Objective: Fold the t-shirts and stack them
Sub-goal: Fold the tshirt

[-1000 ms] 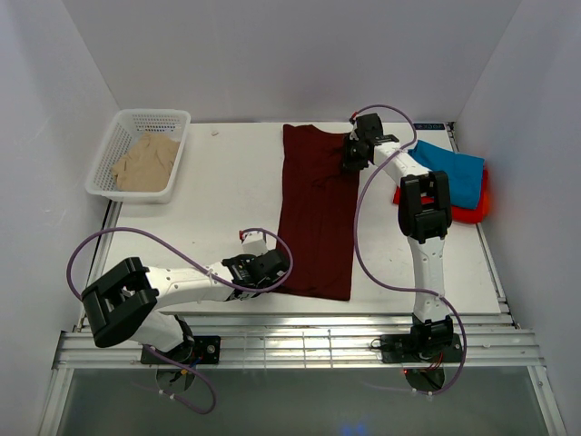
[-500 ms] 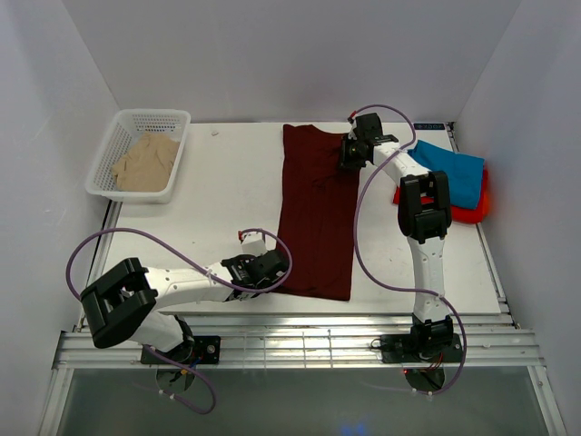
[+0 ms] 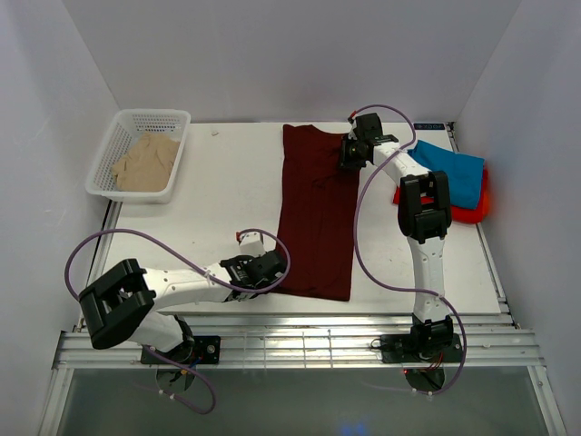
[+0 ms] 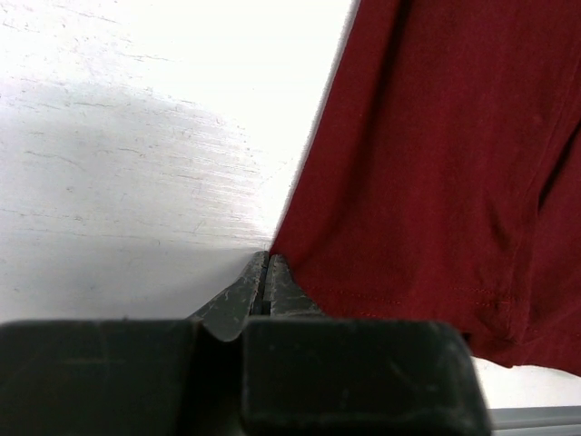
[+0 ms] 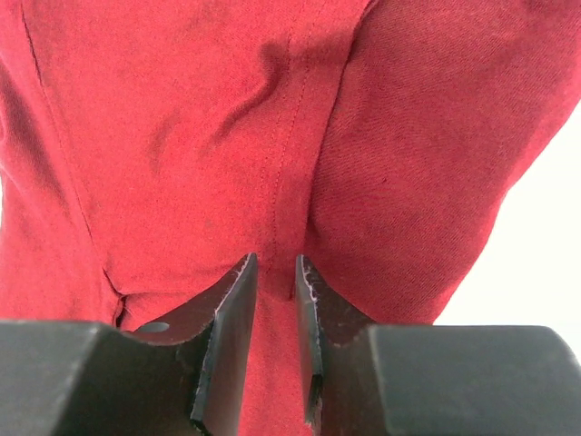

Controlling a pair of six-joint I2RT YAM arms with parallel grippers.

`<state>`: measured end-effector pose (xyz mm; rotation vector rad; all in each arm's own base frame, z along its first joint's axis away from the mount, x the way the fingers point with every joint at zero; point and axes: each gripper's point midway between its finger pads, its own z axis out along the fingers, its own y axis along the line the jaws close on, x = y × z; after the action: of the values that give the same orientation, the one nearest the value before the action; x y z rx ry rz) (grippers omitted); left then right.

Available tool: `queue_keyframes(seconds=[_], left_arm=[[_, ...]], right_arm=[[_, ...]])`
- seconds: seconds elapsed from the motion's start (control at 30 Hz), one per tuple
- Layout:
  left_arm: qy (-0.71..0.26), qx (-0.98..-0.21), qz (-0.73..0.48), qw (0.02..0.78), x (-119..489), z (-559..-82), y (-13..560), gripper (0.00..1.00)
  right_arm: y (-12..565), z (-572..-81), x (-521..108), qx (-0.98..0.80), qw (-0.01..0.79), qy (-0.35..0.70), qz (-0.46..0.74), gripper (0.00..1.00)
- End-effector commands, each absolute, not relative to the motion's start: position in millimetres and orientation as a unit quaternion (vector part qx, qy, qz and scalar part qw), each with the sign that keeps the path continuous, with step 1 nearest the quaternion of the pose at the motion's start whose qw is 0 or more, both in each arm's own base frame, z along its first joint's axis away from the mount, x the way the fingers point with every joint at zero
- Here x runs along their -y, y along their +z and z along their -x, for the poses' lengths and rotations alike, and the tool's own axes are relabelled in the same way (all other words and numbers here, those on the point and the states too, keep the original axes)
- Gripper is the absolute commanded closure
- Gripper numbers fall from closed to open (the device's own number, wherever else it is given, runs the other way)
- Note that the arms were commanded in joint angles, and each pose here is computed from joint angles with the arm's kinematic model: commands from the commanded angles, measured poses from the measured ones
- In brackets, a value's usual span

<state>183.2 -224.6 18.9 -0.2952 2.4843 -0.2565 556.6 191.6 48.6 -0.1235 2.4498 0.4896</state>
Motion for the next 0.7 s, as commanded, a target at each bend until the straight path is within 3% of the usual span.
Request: queue_keyframes(seconds=[0.0, 0.67], left_arm=[[-0.075, -0.946, 0.11, 0.296, 209, -173, 13, 1.0], [-0.075, -0.945, 0.11, 0.298, 209, -174, 14, 1.0]], right_arm=[[59, -561, -194, -0.925, 0.326, 0.189, 0.051, 0.7], [34, -551, -191, -0.935, 0.3, 0.18, 0.05, 0.7]])
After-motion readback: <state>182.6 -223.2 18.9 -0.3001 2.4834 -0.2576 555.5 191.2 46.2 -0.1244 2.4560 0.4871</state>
